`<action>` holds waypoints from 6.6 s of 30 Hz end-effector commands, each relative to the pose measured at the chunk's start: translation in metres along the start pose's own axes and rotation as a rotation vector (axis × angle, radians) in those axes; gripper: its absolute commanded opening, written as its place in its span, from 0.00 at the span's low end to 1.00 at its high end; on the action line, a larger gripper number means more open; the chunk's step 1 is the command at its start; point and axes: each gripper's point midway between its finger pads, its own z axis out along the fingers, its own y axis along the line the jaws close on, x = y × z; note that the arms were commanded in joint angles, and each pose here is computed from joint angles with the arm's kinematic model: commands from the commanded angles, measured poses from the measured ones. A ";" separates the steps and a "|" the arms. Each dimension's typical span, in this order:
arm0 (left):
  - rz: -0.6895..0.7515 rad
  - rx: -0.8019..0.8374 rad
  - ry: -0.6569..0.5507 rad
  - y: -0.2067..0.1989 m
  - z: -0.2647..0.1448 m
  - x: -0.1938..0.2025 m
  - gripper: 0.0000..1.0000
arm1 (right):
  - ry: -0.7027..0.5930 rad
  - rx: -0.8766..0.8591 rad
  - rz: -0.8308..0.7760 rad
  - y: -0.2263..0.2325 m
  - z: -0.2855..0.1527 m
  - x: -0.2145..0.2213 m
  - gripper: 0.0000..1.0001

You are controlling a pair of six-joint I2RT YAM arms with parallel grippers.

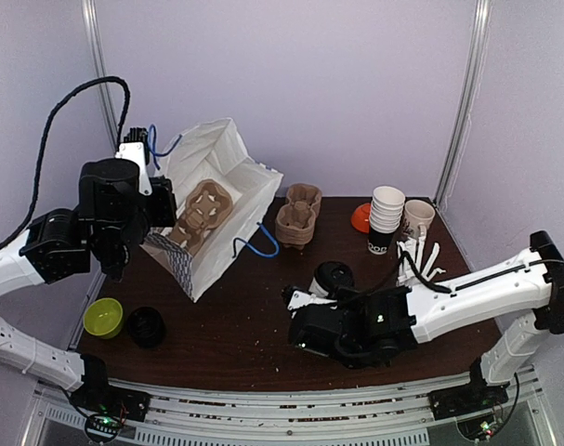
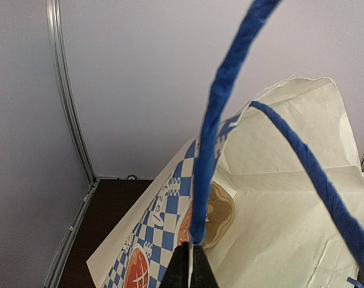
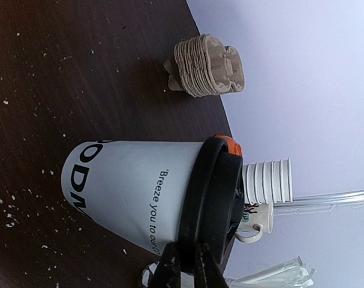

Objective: Pack the takeout coffee

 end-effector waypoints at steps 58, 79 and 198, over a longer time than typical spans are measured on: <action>-0.060 0.109 0.061 -0.023 0.009 0.033 0.00 | 0.057 -0.679 1.134 0.011 0.050 0.006 0.87; -0.067 0.121 0.083 -0.025 0.009 0.044 0.00 | 0.183 -0.748 1.151 0.054 0.048 0.042 0.73; -0.053 0.245 0.237 -0.099 0.028 0.068 0.00 | -0.718 -0.538 0.975 -0.199 -0.089 -0.073 0.00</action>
